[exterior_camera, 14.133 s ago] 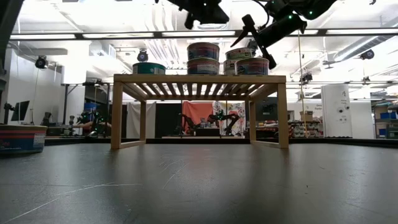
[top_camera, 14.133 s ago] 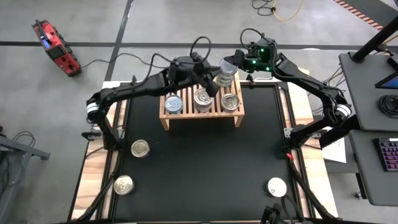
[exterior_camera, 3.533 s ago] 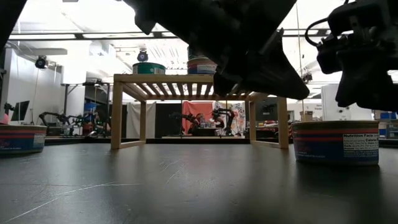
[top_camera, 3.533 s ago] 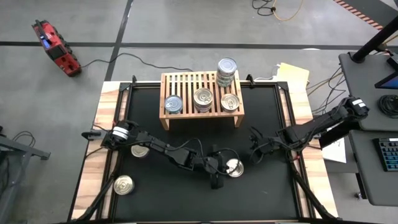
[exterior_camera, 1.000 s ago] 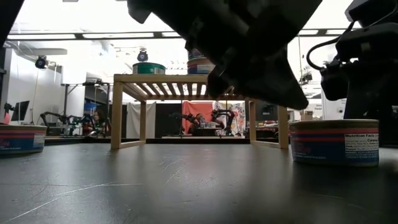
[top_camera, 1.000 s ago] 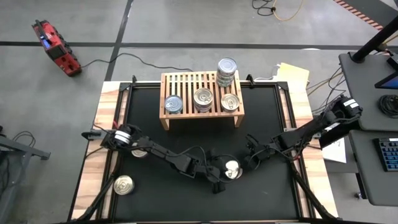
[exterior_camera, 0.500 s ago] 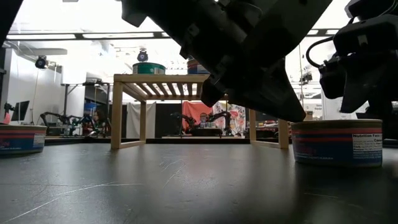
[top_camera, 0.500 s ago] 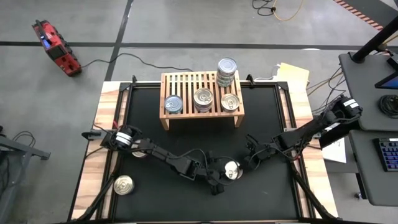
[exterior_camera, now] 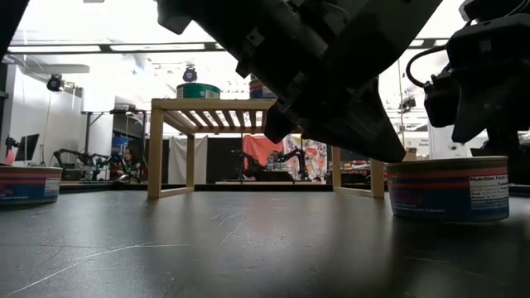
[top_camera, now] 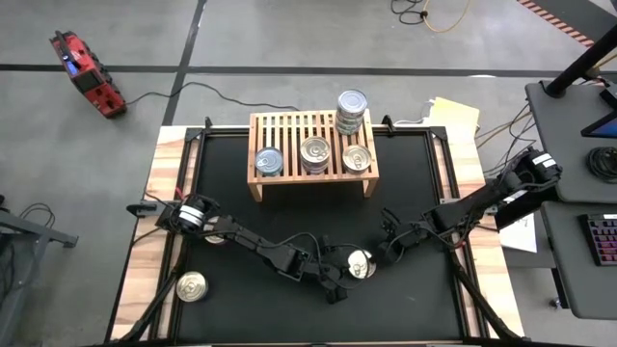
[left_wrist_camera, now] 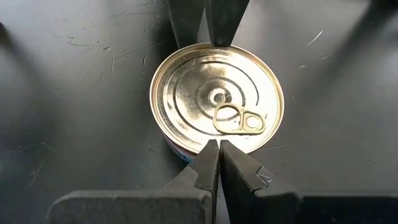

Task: Stack canned seafood by type on shelf
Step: Stack the blue pink tuna can on top of the blue pink tuna can on the shelf

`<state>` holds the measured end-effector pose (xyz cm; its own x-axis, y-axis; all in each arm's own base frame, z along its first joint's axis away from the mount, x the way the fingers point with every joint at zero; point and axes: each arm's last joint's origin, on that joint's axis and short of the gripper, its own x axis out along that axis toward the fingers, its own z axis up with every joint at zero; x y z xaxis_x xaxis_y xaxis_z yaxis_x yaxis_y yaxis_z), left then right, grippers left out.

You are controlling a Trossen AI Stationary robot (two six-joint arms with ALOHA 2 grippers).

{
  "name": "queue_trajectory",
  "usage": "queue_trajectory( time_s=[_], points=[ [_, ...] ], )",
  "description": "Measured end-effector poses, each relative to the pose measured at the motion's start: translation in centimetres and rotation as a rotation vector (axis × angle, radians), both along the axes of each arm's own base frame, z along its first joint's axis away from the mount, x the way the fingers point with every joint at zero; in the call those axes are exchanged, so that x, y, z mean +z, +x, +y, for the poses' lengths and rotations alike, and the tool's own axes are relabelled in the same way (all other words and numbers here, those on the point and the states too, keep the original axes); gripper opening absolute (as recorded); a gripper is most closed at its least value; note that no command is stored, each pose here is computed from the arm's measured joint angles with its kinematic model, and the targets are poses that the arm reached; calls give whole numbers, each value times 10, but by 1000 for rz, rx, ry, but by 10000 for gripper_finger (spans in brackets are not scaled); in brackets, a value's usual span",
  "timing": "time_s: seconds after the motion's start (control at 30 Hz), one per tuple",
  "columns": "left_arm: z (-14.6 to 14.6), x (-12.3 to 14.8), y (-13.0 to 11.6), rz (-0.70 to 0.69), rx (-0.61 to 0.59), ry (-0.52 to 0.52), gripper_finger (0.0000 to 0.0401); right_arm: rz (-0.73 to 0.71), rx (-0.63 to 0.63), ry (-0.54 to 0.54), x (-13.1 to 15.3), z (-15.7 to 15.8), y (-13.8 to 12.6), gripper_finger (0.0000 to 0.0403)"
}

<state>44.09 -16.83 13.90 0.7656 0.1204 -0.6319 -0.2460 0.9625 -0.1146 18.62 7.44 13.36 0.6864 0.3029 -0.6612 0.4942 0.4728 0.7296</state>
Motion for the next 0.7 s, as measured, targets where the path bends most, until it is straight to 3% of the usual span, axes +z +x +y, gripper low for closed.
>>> queue_trajectory(
  time_s=[0.33,0.7],
  points=[
    [-3,-5,-4,-11,43,-16,0,-2,0,-5,0,0,0,295],
    [-3,-8,-5,-1,45,-11,0,-85,-2,30,7,2,5,317]
  ],
)
